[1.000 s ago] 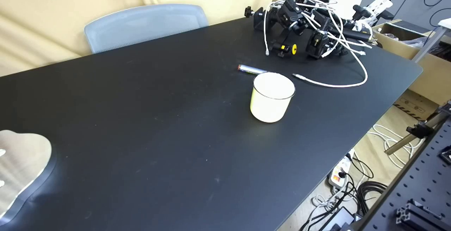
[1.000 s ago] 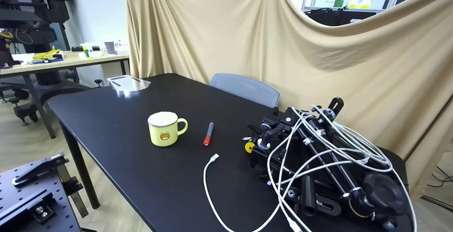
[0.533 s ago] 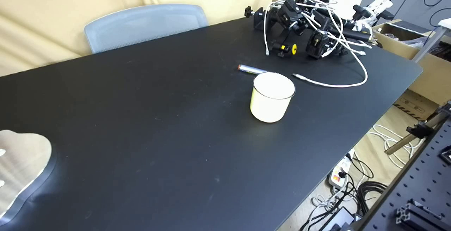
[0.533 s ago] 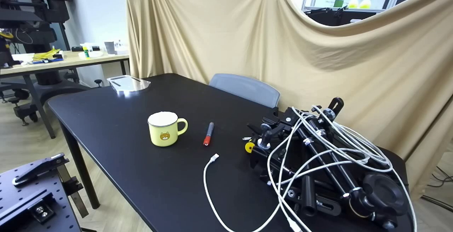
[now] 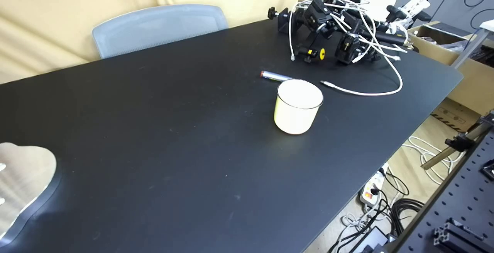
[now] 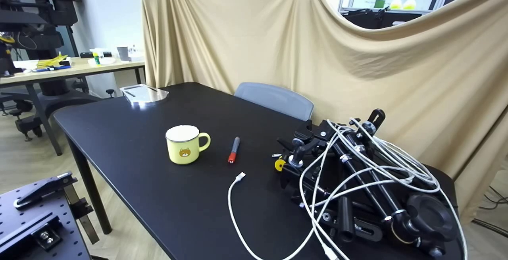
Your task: Place the red marker inside the yellow mug
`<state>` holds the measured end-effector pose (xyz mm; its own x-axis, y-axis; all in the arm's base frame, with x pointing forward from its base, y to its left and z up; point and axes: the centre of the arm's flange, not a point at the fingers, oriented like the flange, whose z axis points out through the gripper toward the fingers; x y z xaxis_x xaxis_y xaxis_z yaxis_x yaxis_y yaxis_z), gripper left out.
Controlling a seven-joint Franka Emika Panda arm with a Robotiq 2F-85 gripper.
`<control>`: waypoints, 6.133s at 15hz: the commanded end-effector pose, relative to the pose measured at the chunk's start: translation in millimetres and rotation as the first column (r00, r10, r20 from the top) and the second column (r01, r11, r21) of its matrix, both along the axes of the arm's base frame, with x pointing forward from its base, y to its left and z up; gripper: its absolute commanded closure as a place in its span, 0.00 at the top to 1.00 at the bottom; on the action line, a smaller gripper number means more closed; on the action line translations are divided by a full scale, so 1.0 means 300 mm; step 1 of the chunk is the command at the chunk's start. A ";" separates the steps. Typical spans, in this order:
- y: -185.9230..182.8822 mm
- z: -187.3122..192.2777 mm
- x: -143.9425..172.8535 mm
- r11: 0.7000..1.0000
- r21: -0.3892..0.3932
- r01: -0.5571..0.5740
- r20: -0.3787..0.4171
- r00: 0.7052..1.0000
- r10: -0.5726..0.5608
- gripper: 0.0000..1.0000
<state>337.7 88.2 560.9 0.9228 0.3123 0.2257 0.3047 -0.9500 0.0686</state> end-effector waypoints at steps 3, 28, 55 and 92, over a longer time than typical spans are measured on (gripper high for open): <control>-0.138 -0.084 0.095 0.991 0.033 -0.127 -0.049 0.990 0.129 1.00; -0.268 -0.750 0.622 0.998 -0.012 -0.069 -0.211 0.975 0.065 1.00; -0.047 -1.300 0.846 0.985 -0.075 -0.158 -0.204 0.969 0.140 1.00; 0.216 -0.895 0.686 0.917 -0.246 -0.313 -0.598 0.794 0.110 0.05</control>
<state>549.7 127.8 282.9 0.7892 0.4785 -0.3851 0.5567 -0.8220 0.1195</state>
